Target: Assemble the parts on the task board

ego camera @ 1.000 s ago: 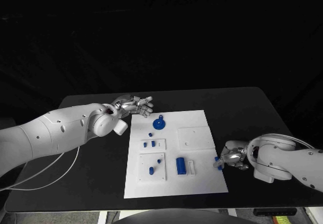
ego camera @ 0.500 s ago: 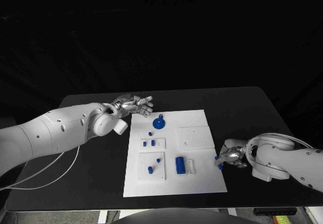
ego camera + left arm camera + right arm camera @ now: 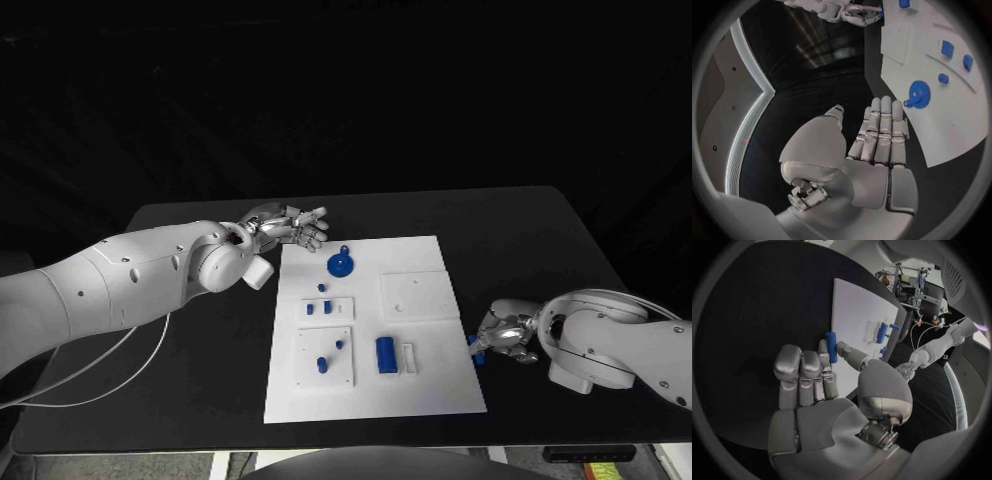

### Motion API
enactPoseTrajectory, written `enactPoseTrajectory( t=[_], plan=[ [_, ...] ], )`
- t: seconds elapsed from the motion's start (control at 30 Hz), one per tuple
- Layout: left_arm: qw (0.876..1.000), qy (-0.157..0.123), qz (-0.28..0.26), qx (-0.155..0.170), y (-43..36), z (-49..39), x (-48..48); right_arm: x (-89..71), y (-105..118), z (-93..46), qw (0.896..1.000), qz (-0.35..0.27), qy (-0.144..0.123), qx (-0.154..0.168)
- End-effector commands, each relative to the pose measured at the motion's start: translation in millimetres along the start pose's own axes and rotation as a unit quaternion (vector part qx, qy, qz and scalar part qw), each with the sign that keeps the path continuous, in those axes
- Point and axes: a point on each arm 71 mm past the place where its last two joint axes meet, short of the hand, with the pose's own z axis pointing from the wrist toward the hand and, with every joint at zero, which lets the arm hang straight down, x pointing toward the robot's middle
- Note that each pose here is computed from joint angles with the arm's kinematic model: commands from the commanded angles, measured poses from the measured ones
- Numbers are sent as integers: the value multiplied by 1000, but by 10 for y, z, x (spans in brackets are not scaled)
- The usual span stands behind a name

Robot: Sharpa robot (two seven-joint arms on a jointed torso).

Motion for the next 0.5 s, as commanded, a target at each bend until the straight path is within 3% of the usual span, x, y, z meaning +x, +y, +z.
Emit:
enactPoseTrajectory(
  t=[0.03,0.37,0.5],
  plan=[
    [1000,9,-4,3,-10,6,22,-16,-88,-7,1000,12,1,18],
    [1000,8,-4,3,-10,10,19,-317,121,-176,999,23,-29,-9],
    [1000,10,-4,3,-12,11,29,-290,218,-205,999,31,-23,-18]
  ],
)
